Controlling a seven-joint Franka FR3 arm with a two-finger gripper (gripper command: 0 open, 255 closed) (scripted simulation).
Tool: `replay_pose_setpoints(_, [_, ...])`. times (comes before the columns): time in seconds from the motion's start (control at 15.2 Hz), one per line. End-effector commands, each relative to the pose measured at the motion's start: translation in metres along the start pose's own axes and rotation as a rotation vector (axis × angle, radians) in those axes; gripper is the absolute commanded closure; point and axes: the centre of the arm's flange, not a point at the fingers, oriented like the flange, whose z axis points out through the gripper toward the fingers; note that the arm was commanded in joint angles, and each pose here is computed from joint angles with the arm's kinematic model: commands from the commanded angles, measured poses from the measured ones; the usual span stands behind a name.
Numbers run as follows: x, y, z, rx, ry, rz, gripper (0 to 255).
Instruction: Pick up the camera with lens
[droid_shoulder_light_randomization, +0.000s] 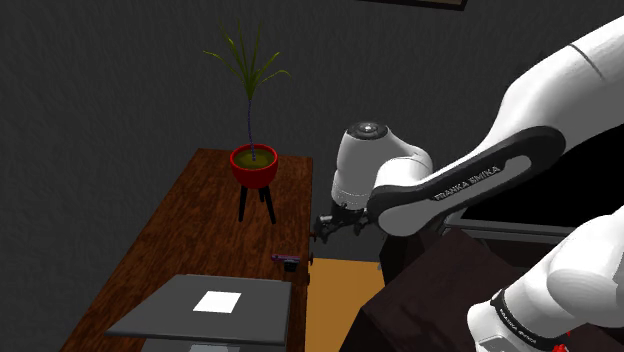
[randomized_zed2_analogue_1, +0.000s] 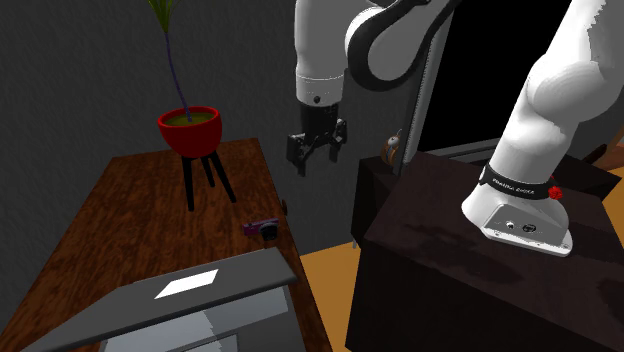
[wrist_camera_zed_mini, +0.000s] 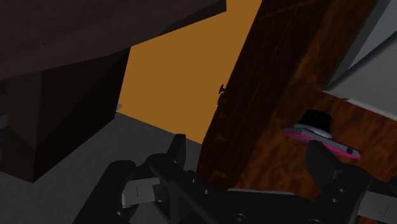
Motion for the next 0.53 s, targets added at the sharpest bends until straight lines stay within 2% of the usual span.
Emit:
replay_pose_setpoints(0.0, [0.0,-0.022,0.018,0.005,0.01,0.02,0])
replay_pose_setpoints(0.46, [0.016,-0.082,0.085,0.013,0.04,0.083,0])
